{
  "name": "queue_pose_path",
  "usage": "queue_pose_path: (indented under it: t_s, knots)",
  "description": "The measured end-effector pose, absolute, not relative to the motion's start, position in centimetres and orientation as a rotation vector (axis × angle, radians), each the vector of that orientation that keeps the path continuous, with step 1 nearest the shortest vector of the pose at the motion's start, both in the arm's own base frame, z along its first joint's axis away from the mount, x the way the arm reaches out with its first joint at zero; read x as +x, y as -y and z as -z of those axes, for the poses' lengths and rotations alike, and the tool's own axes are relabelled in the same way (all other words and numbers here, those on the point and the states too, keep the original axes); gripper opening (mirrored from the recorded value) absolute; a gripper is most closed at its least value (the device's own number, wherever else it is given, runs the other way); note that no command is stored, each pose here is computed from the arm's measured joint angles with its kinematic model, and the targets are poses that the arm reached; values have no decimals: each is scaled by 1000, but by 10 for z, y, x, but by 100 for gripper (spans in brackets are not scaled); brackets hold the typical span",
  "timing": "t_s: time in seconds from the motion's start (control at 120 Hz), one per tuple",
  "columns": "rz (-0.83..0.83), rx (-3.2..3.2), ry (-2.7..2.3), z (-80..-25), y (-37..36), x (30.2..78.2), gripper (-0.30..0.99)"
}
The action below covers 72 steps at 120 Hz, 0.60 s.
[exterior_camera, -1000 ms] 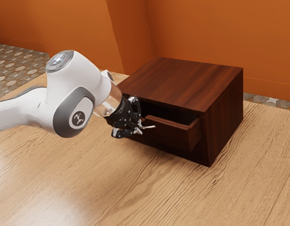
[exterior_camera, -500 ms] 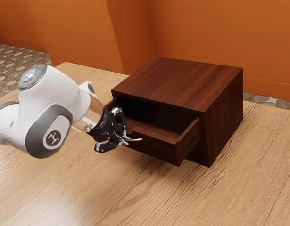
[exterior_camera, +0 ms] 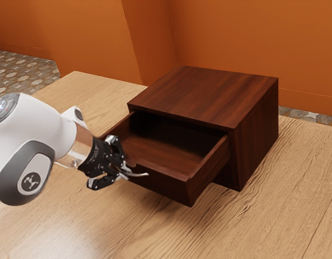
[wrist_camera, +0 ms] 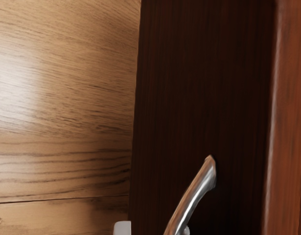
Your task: Pull the drawer handle with one arm to open the drawer
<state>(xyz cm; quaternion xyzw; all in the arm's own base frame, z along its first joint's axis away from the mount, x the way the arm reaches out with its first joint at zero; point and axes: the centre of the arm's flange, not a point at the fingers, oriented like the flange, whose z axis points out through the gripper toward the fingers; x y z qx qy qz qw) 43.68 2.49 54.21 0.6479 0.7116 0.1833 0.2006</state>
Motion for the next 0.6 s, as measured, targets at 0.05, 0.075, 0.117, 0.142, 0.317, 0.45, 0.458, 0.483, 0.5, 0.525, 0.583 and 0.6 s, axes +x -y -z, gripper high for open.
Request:
queue_pose_path:
  t_s: [0.05, 0.075, 0.117, 0.142, 0.317, 0.45, 0.458, 0.483, 0.5, 0.525, 0.583, 0.6]
  knots:
    - [-515, 1805, -1987, -543, -25, 434, -8]
    - [-514, 1804, -1988, -542, -25, 432, -7]
    - [-515, 1802, -1987, -542, -25, 429, -6]
    - [-517, 1801, -1986, -542, -25, 427, -6]
    - [-525, 1800, -1981, -544, -24, 423, -6]
    - [-529, 1805, -1979, -543, -24, 423, -3]
    - [-530, 1805, -1979, -543, -24, 422, -2]
    - [-532, 1805, -1977, -543, -24, 421, -2]
    - [-534, 1805, -1976, -544, -24, 420, -1]
    - [-540, 1802, -1973, -545, -24, 417, 1]
    - [-548, 1790, -1967, -548, -23, 411, 3]
    - [-552, 1790, -1961, -549, -22, 409, 3]
